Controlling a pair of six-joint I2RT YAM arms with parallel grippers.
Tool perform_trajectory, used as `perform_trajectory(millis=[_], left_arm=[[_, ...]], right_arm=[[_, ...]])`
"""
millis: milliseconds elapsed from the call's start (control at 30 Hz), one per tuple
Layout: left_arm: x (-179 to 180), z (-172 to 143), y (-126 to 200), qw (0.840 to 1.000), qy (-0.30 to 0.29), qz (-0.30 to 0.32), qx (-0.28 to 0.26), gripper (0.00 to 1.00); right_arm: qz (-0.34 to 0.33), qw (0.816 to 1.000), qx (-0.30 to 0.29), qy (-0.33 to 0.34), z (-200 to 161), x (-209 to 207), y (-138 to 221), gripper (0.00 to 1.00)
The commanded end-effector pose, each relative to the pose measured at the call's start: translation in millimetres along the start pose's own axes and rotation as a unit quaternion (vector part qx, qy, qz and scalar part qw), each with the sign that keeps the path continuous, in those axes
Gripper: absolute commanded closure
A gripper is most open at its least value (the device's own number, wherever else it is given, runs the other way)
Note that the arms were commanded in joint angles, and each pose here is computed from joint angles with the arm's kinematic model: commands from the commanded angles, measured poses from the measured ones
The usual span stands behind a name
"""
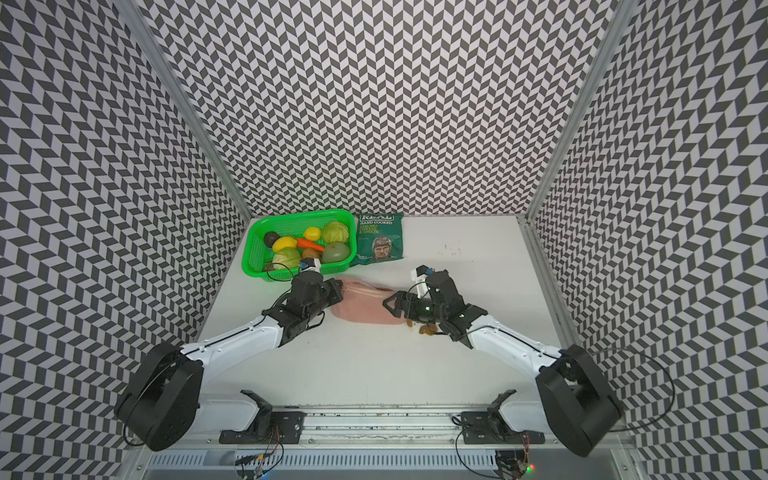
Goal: Remove the decoration from the bag
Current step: Move the bag to the center of the board.
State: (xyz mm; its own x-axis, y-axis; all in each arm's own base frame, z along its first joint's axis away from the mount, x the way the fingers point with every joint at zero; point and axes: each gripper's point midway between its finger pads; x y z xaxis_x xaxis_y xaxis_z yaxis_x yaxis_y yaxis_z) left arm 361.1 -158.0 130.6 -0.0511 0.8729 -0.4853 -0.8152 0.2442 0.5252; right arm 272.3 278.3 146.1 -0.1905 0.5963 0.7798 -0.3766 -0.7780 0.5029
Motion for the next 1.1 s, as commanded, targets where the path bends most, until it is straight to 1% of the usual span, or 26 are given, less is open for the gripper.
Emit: perform_trajectory(millis=[0, 67, 100, 167, 267, 367, 467, 567, 600, 667, 733, 800, 900, 1067], left_arm=[[13, 17, 1, 0.999, -0.01, 0.032, -0.02, 0.73], [11, 23, 8, 0.999, -0.021, 0.035, -0.023, 0.4], [10, 27, 13, 0.999, -0.025, 0.037, -0.028, 0.29], [8, 38, 28, 0.998, -0.033, 0.038, -0.039, 0.16], [-3, 49, 53, 0.998, -0.038, 0.017, -0.051, 0.07], [-30, 49, 73, 0.997, -0.027, -0.047, -0.049, 0.02], [-63, 34, 81, 0.992, 0.001, -0.118, -0.032, 0.01], [-99, 8, 81, 0.983, 0.023, -0.185, -0.009, 0.01], [-110, -1, 80, 0.979, 0.03, -0.203, -0.001, 0.01], [-123, -19, 77, 0.972, 0.046, -0.232, 0.008, 0.01], [-136, -32, 77, 0.963, 0.059, -0.261, 0.011, 0.03], [-141, -42, 75, 0.961, 0.064, -0.27, 0.011, 0.04], [-139, -50, 68, 0.962, 0.063, -0.266, 0.007, 0.06], [-125, -49, 58, 0.967, 0.074, -0.241, -0.019, 0.09]], right_arm=[[0.026, 0.999, -0.036, 0.023, 20, 22, -1, 0.11], [0.007, 0.998, -0.057, 0.038, 28, 20, 7, 0.09], [-0.004, 0.996, -0.073, 0.044, 34, 19, 14, 0.08], [-0.022, 0.993, -0.108, 0.046, 46, 13, 30, 0.07], [-0.024, 0.986, -0.156, 0.044, 64, 4, 54, 0.06], [-0.014, 0.979, -0.2, 0.035, 82, -6, 70, 0.05], [-0.002, 0.977, -0.209, 0.031, 100, -9, 71, 0.05], [0.02, 0.982, -0.186, 0.037, 112, -4, 57, 0.06], [0.03, 0.984, -0.168, 0.04, 114, -2, 50, 0.06], [0.055, 0.988, -0.136, 0.046, 116, 3, 34, 0.08], [0.086, 0.989, -0.115, 0.036, 115, 6, 21, 0.09], [0.111, 0.989, -0.094, 0.019, 111, 7, 10, 0.11], [0.134, 0.988, -0.071, 0.002, 99, 8, -3, 0.12], [0.159, 0.987, -0.032, -0.007, 69, 25, -22, 0.12]])
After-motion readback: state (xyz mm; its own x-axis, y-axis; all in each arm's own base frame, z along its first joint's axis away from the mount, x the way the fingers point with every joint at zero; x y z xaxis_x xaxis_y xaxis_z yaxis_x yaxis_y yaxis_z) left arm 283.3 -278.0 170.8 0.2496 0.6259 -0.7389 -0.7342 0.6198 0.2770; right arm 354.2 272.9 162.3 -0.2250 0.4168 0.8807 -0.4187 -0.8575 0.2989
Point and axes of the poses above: each gripper's point midway between its finger pads, its own y axis back along the fingers, its own x axis along the line the jaws close on, z = x × y, and after that the axes turned 2 degrees about -y, right-handed
